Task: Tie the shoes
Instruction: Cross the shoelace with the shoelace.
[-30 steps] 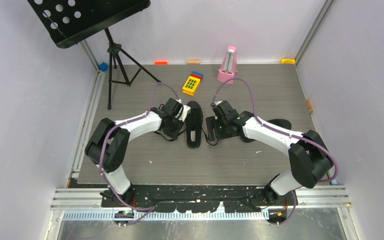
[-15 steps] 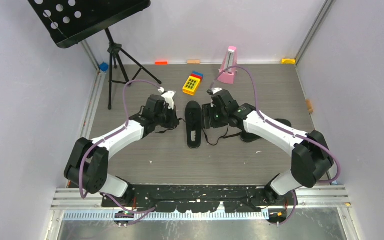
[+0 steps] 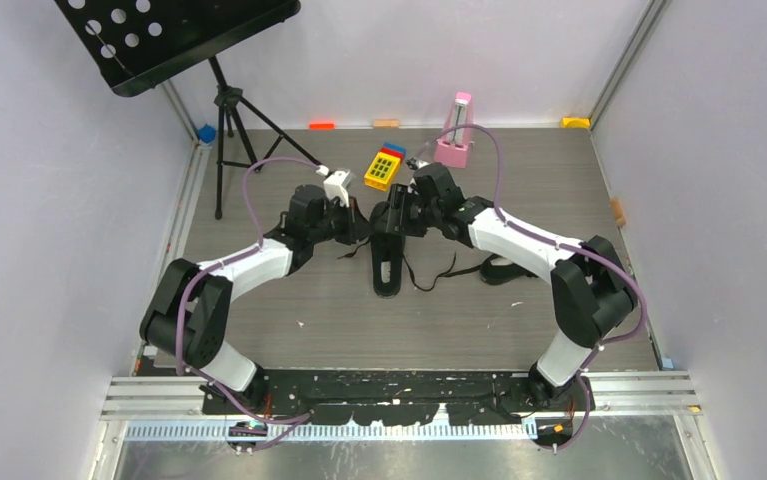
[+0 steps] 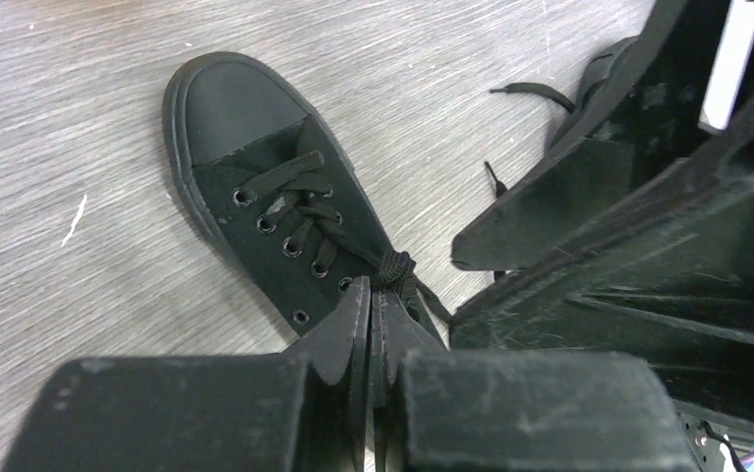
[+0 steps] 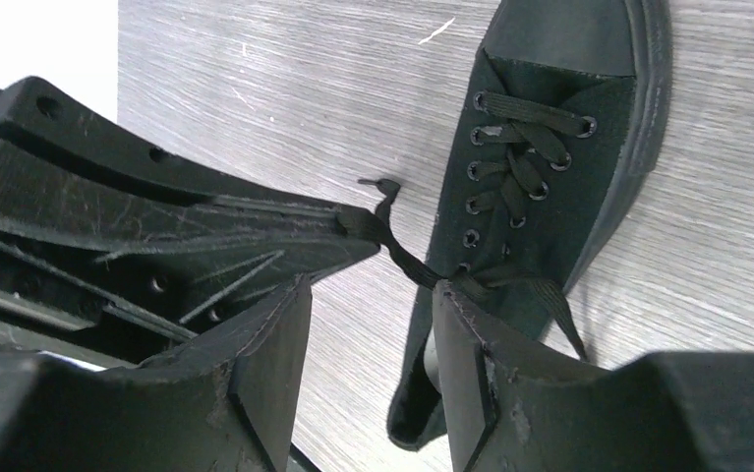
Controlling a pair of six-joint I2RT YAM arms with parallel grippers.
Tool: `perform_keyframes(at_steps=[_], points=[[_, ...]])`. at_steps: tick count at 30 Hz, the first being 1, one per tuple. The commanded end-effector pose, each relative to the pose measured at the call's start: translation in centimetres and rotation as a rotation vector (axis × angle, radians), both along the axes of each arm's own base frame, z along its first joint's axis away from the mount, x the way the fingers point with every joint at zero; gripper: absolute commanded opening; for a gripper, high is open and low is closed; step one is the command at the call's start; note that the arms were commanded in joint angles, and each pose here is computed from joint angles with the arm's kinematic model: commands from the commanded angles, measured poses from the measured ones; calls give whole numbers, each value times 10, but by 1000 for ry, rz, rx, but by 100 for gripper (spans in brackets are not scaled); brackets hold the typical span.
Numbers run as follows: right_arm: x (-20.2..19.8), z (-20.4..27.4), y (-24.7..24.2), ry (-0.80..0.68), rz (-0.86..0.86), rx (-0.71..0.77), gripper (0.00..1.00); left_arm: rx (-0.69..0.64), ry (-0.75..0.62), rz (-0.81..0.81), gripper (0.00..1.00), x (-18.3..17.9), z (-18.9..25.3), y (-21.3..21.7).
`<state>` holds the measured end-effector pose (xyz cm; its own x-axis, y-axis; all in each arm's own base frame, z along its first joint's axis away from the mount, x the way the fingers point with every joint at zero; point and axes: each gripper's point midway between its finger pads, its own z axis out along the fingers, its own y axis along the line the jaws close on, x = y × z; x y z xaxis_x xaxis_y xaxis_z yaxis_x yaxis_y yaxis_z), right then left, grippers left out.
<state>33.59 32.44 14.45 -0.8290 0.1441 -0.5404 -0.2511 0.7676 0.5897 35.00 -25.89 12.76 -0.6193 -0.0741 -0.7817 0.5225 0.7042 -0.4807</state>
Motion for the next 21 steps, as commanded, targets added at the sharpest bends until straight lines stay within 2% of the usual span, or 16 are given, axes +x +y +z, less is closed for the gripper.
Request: perform_keyframes(at_steps=[1, 7, 10, 12, 21], points=[[17, 39, 20, -48, -33, 142, 53, -71, -74, -31, 0, 4, 21, -8], [24, 35, 22, -30, -65, 143, 48, -67, -67, -37, 0, -1, 18, -7], [27, 32, 22, -24, -75, 145, 37, -67, -63, -41, 0, -2, 18, -7], [28, 29, 22, -19, -83, 141, 34, -68, -65, -43, 0, -2, 18, -7], [30, 16, 21, 23, -97, 139, 39, -78, -69, -50, 0, -1, 16, -9]])
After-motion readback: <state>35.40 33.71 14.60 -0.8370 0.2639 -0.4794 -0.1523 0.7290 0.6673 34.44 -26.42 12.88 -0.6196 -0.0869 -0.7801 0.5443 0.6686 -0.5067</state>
